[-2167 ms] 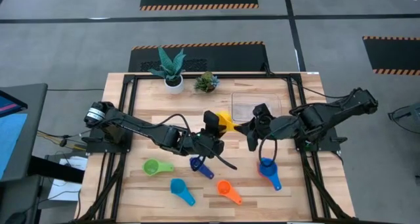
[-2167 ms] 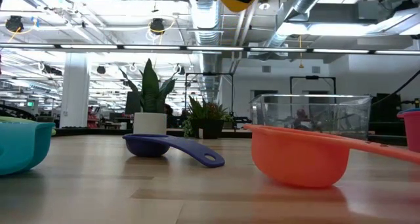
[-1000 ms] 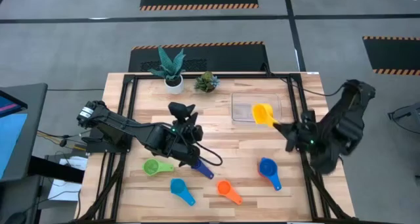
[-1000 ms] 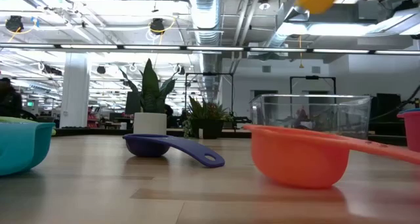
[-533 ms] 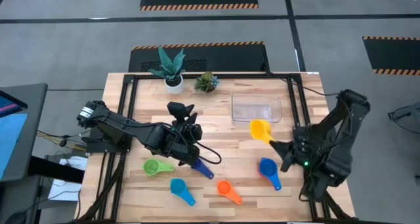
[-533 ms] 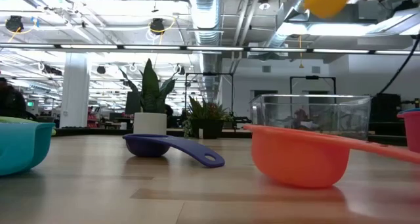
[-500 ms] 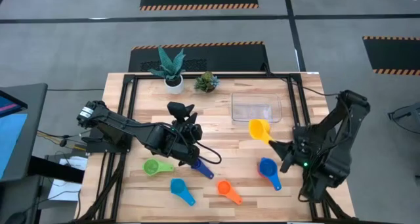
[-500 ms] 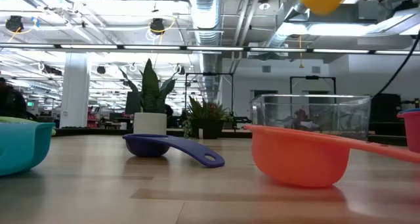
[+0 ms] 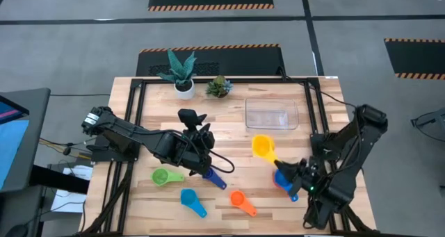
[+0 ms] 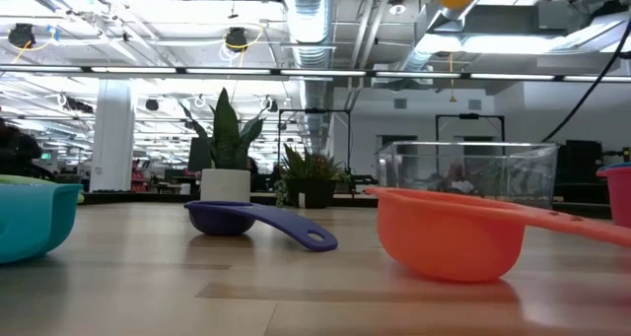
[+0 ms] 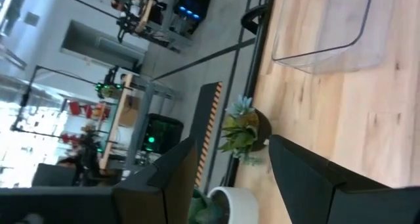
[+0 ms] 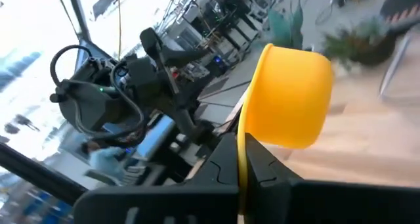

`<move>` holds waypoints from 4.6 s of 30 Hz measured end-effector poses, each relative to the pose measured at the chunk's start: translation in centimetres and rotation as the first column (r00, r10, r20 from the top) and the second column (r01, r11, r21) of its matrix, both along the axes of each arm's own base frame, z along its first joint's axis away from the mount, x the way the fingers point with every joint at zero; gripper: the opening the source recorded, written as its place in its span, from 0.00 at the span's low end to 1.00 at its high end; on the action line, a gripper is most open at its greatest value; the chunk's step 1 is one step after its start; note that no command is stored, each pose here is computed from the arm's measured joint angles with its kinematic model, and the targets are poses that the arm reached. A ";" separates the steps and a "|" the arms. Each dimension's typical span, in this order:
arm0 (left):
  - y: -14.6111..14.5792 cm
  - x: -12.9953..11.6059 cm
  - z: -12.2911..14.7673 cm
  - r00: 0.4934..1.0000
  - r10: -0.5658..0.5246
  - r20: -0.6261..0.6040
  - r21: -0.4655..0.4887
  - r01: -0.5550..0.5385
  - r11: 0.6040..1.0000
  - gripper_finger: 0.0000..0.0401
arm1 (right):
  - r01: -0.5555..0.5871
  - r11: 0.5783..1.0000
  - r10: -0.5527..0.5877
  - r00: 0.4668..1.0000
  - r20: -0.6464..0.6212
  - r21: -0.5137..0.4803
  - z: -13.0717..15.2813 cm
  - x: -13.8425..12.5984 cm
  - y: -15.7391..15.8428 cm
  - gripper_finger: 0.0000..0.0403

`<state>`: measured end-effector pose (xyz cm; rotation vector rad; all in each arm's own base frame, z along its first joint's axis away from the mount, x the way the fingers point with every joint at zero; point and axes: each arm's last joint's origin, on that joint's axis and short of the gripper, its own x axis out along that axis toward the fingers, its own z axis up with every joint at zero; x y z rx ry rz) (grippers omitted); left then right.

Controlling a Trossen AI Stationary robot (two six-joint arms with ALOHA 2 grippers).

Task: Nest measuring cups in basket
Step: Stack the yellow nest measuring cup on the blue nest measuring cup

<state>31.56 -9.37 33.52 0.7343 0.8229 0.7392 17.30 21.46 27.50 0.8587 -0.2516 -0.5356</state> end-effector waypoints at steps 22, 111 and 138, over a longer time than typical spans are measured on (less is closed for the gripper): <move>-0.3 0.1 -0.5 0.999 -0.037 0.004 -0.233 0.037 0.972 0.46 | -0.276 0.961 0.276 0.961 0.019 0.028 -3.6 -8.5 -2.3 0.01; 1.4 2.4 -1.3 0.981 0.052 0.185 -0.473 0.042 0.880 0.46 | -0.144 0.910 0.091 0.984 0.152 0.388 -8.2 -3.8 -2.2 0.01; -2.7 12.7 -5.7 0.694 -0.710 -0.115 -0.121 0.700 0.704 0.46 | -0.145 0.927 0.075 0.975 0.209 0.346 -7.7 -4.3 -2.0 0.01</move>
